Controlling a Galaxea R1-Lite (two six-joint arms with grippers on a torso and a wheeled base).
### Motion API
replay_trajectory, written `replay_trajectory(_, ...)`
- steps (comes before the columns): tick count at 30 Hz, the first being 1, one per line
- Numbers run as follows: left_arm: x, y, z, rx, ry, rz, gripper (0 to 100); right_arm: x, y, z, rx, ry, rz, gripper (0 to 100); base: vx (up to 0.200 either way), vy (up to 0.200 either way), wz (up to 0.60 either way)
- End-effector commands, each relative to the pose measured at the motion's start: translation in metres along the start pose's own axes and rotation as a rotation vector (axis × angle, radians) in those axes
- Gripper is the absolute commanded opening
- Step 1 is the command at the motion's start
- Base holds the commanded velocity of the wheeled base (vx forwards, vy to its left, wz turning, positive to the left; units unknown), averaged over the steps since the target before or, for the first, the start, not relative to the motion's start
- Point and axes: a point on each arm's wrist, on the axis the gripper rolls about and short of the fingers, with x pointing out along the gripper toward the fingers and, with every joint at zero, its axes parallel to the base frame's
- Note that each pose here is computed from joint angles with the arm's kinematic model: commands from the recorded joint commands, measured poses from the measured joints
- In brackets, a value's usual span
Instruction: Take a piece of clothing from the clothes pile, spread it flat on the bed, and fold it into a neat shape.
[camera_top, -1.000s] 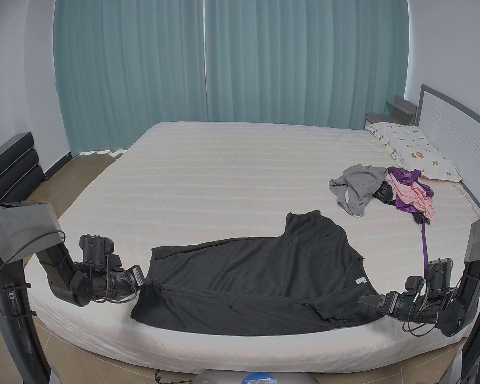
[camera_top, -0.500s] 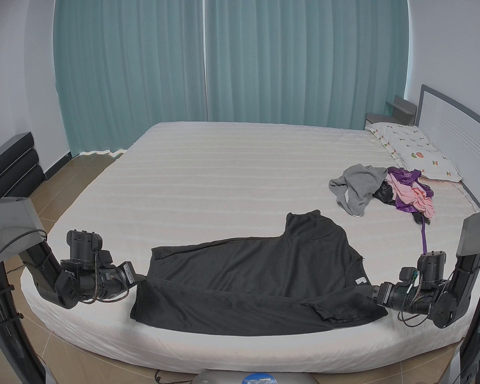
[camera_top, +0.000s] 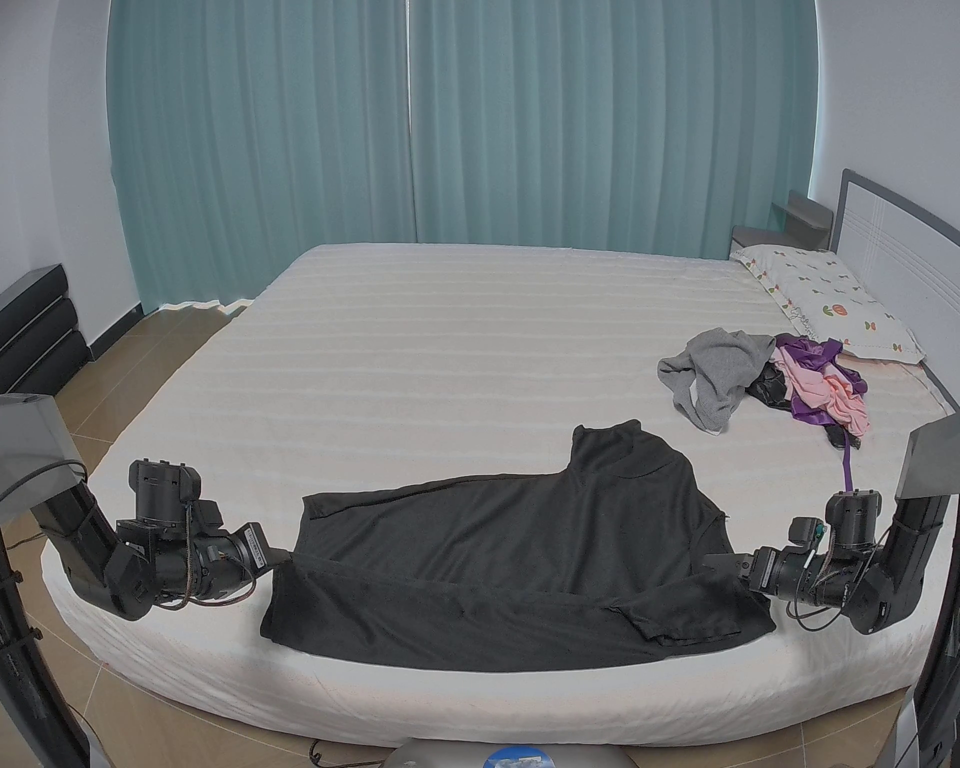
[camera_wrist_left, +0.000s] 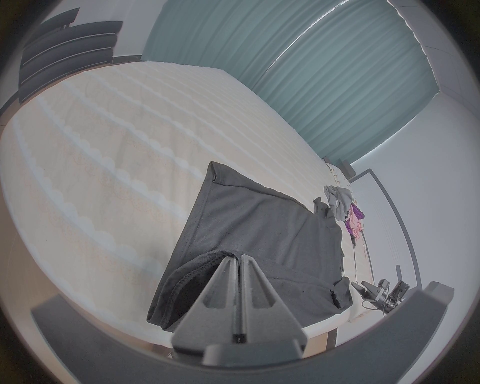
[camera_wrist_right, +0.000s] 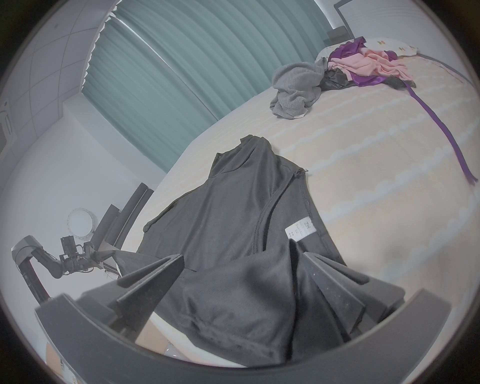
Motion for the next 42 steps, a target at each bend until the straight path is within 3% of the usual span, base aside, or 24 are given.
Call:
replay_trajectory(1,-0.003,-0.002,0.001,0.004,-0.01,-0.007,0,0.014,-0.007,0.002,-0.02,0.004,0.008,100,0.0,0.0,0.0)
replay_trajectory(18,-0.002,-0.002,0.001,0.003,-0.007,-0.005,0,0.033,-0.021,-0.003,-0.07,0.029,0.008,100,0.0,0.0,0.0)
replay_trajectory(19,-0.003,-0.001,0.001,0.002,-0.006,-0.004,0,0.033,-0.021,-0.003,-0.071,0.029,0.008,0,0.0,0.0,0.0)
replay_trajectory(31,-0.002,-0.001,0.001,0.001,-0.006,-0.003,0,0.026,-0.032,-0.002,-0.121,0.013,-0.017,0,0.0,0.0,0.0)
replay_trajectory(42,-0.011,0.003,-0.001,-0.006,-0.012,0.012,0,-0.026,-0.015,0.003,-0.099,-0.038,0.075,0,0.0,0.0,0.0)
